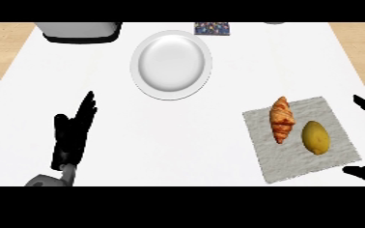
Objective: Pick the lemon from the placemat and place it in the plate
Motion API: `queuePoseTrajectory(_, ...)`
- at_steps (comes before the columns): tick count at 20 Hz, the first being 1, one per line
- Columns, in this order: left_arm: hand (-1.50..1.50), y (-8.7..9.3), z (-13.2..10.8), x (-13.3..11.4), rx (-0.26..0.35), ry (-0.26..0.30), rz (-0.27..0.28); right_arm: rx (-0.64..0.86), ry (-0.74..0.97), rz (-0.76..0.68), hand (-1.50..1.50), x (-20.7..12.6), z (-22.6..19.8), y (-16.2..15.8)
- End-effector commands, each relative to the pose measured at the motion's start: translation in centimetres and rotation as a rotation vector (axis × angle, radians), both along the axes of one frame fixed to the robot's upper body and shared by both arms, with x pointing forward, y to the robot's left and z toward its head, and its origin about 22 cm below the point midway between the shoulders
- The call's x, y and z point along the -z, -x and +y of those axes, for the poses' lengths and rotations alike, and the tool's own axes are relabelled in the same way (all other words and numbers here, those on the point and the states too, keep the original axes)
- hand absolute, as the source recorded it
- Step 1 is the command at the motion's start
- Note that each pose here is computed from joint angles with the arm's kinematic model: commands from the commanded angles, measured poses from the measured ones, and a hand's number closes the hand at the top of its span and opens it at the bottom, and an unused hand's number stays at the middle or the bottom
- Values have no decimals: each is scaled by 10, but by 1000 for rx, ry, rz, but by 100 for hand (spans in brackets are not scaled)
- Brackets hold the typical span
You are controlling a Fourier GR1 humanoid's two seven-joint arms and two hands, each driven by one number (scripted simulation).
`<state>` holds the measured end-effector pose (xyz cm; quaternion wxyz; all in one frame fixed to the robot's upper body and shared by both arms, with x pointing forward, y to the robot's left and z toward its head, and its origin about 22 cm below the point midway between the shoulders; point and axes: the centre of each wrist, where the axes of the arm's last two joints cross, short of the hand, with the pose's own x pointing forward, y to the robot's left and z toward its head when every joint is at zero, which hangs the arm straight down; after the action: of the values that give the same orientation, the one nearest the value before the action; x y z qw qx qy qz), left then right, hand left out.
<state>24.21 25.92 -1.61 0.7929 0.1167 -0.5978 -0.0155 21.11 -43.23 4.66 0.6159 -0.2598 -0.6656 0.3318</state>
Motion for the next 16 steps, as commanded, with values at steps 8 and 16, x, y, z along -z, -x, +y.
queuePoseTrajectory(8,0,-4,-27,4,-9,16,16,-92,198,385,-150,-17,30,-33)
queuePoseTrajectory(16,0,-3,-10,-8,-2,9,5,-63,206,419,-150,0,44,-38)
